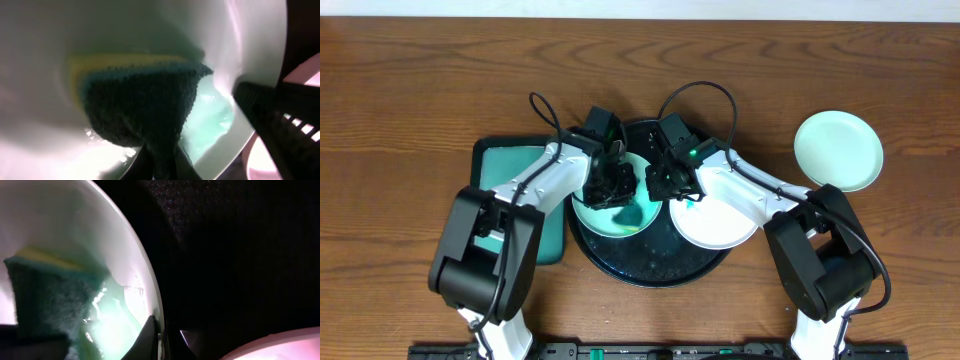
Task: Clean dirty plates on tray and stack at the side
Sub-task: 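Scrub the mint-green plate with the sponge while the right gripper holds it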
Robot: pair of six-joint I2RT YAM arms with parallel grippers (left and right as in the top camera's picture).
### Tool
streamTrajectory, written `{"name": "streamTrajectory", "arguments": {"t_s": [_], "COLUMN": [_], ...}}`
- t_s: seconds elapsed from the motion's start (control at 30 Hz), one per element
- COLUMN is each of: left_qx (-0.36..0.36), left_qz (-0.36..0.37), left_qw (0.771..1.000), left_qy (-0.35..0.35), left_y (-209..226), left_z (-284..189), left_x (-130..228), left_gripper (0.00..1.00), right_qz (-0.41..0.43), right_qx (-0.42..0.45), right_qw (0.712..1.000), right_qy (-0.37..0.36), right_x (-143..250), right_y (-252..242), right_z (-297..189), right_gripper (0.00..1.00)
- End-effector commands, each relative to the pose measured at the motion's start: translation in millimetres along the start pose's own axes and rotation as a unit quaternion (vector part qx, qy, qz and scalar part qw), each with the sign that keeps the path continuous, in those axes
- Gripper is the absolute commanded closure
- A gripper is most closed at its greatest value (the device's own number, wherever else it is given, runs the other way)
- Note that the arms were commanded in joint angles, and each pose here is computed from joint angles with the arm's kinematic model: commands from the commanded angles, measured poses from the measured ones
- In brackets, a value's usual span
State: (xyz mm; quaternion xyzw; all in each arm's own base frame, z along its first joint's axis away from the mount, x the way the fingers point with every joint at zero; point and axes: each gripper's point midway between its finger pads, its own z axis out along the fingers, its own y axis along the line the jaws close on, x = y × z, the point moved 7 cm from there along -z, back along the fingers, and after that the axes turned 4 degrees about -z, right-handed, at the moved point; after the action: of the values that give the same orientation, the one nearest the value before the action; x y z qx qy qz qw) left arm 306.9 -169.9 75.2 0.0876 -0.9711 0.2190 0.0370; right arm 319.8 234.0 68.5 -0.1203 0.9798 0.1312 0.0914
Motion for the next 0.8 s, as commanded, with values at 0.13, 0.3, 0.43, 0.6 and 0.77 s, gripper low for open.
{"name": "streamTrajectory", "arguments": {"t_s": [0.13,0.3,0.43,0.6,0.77], "left_qx": [0.050,0.053,0.005,-0.102,-0.151], "left_qz": [-0.026,-0.031,-0.060,-0.104,-0.117], "left_qw": [0.998,0.997,0.995,0.983,0.974], "left_qy": [-0.004,-0.056,-0.083,-0.112,-0.118], "left_y": [-6,-3,19,62,83], "left_z": [48,45,37,23,16], "left_x": [-18,-40,-52,-58,-59], "left_gripper": [0.93,0.93,0.93,0.93,0.93], "right_qz": [-0.004,-0.004,-0.004,-0.004,-0.004], "right_qx": [0.023,0.023,0.023,0.023,0.023], "right_qw": [0.996,0.996,0.996,0.996,0.996], "right_qy": [0.083,0.084,0.084,0.084,0.084], "right_x": [39,40,40,40,40], "right_y": [-12,-12,-12,-12,-12], "right_z": [31,31,31,31,31], "right_gripper": [0.98,0.98,0.99,0.98,0.99]}}
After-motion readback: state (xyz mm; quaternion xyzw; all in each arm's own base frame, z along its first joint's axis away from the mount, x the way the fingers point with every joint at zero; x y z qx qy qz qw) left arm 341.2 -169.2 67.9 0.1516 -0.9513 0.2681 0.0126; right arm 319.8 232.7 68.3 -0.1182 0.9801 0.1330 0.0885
